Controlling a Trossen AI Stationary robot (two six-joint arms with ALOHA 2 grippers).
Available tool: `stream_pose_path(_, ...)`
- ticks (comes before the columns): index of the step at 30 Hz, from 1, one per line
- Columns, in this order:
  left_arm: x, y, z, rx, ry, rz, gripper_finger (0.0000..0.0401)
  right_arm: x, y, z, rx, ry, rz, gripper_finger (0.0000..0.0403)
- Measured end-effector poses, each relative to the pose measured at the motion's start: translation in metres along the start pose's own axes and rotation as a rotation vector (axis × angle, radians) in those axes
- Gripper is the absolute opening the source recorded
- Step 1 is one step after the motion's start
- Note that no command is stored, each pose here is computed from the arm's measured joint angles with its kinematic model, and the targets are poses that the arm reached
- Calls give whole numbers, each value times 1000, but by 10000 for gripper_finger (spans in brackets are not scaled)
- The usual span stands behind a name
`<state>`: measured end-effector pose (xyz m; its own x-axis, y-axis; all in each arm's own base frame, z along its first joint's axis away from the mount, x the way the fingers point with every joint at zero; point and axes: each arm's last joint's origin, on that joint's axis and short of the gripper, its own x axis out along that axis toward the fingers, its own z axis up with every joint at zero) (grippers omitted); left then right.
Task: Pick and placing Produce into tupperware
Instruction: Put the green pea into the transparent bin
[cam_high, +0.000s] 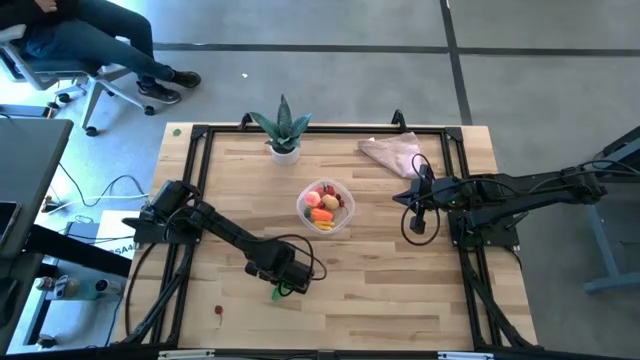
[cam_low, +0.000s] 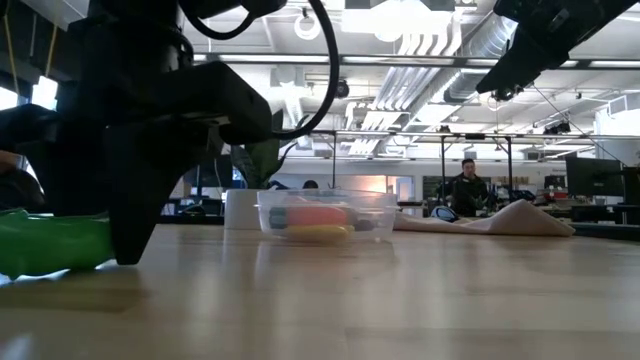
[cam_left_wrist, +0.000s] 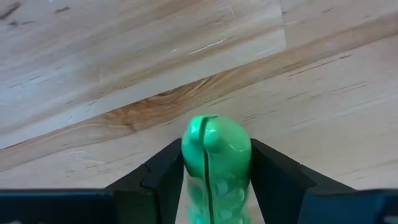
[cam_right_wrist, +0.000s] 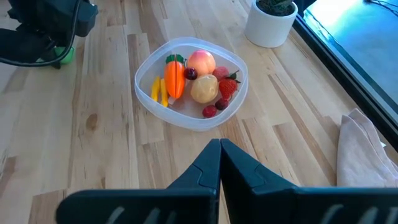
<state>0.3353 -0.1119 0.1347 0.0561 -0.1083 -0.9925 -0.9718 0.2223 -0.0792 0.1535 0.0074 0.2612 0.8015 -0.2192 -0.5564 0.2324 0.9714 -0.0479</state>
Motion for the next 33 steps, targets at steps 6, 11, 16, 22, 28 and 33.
stream_pose_path(6,0,1,0,0,-1,5,137,0,0,0,0,1,0,0)
stream_pose_path(11,0,0,0,3,0,4,124,0,0,0,0,1,0,0)
stream_pose_path(16,1,1,0,11,0,5,132,0,0,0,0,1,0,0)
stream_pose_path(22,0,0,0,17,-1,4,129,0,0,0,0,1,0,0)
stream_pose_path(28,-6,-5,0,41,-44,11,127,0,0,0,0,1,0,0)
stream_pose_path(33,-17,-16,1,79,-97,-37,127,0,0,0,0,1,0,0)
